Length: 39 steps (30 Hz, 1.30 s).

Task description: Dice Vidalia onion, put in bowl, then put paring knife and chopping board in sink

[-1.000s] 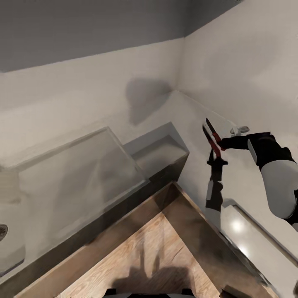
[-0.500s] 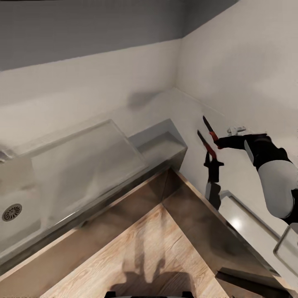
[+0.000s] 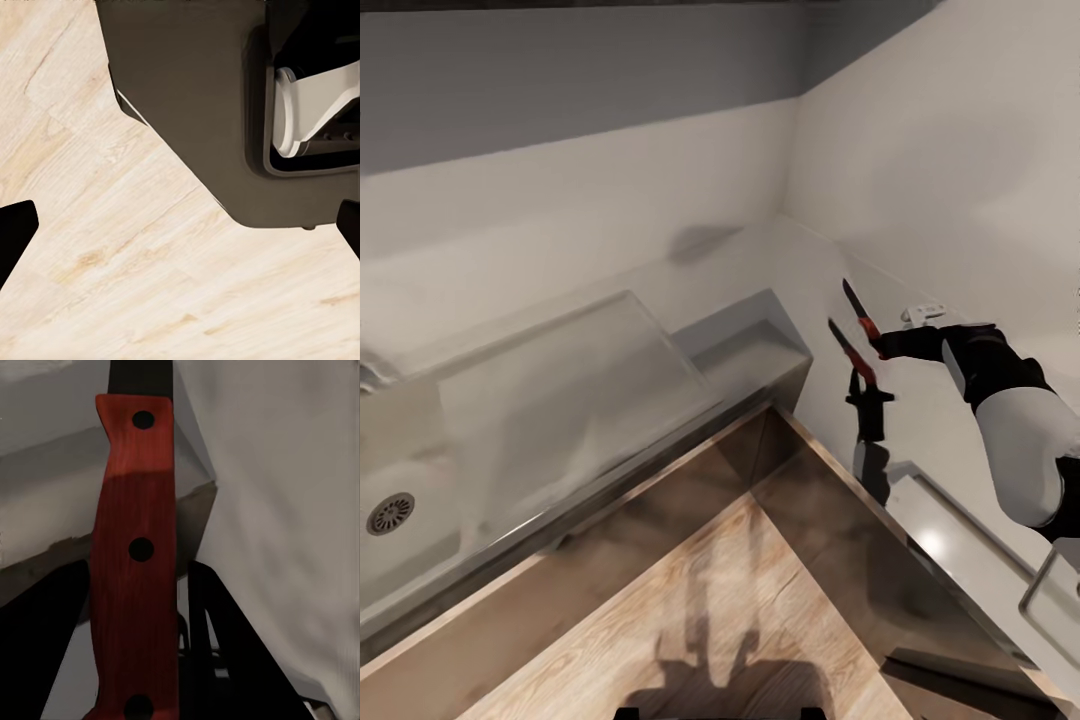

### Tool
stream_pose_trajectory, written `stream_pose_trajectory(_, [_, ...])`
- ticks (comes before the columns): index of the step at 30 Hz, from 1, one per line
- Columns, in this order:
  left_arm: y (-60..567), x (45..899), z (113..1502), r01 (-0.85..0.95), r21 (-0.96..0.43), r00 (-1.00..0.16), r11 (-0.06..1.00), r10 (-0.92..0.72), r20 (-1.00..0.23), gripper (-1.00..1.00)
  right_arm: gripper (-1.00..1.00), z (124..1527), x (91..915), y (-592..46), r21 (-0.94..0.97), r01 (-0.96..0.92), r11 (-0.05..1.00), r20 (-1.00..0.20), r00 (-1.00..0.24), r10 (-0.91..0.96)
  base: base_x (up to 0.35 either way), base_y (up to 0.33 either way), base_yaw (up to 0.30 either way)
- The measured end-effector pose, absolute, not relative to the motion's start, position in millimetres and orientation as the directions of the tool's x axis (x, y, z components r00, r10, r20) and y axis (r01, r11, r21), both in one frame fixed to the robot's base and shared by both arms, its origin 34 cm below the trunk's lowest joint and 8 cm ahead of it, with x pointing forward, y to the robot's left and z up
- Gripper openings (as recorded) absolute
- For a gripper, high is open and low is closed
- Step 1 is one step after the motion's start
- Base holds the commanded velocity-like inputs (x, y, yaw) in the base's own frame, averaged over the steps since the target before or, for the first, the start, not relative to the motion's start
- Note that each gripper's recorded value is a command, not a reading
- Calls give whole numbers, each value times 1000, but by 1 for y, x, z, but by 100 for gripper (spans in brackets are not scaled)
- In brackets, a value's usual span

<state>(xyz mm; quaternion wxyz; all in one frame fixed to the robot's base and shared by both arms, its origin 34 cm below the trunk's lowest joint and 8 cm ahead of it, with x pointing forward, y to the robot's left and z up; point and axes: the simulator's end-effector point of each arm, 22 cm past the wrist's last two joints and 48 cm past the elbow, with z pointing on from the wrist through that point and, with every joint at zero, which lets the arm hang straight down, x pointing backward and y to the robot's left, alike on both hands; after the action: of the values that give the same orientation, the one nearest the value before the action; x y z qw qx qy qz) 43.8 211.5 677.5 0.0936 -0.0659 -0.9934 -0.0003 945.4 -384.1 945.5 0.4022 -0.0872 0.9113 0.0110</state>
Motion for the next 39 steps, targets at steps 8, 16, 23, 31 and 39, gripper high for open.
stream_pose_trajectory(8, [212,47,677,131,-10,-975,991,131,177,100,-100,955,947,-381,-49,-171,984,-743,-652,-150,-100,0,0])
stream_pose_trajectory(16, [211,51,676,131,-9,-978,991,131,164,100,-100,964,947,-375,-46,-175,983,-750,-644,-150,-28,0,63])
stream_pose_trajectory(23, [211,53,676,131,-8,-979,991,130,156,100,-100,971,948,-373,-46,-179,983,-757,-636,-151,-2,0,173])
stream_pose_trajectory(31, [211,56,675,130,-7,-980,992,129,148,100,-100,977,948,-368,-44,-184,982,-762,-629,-152,0,0,235])
stream_pose_trajectory(39, [210,58,675,130,-8,-981,991,130,142,100,-100,982,949,-366,-44,-185,982,-767,-624,-152,-164,83,248])
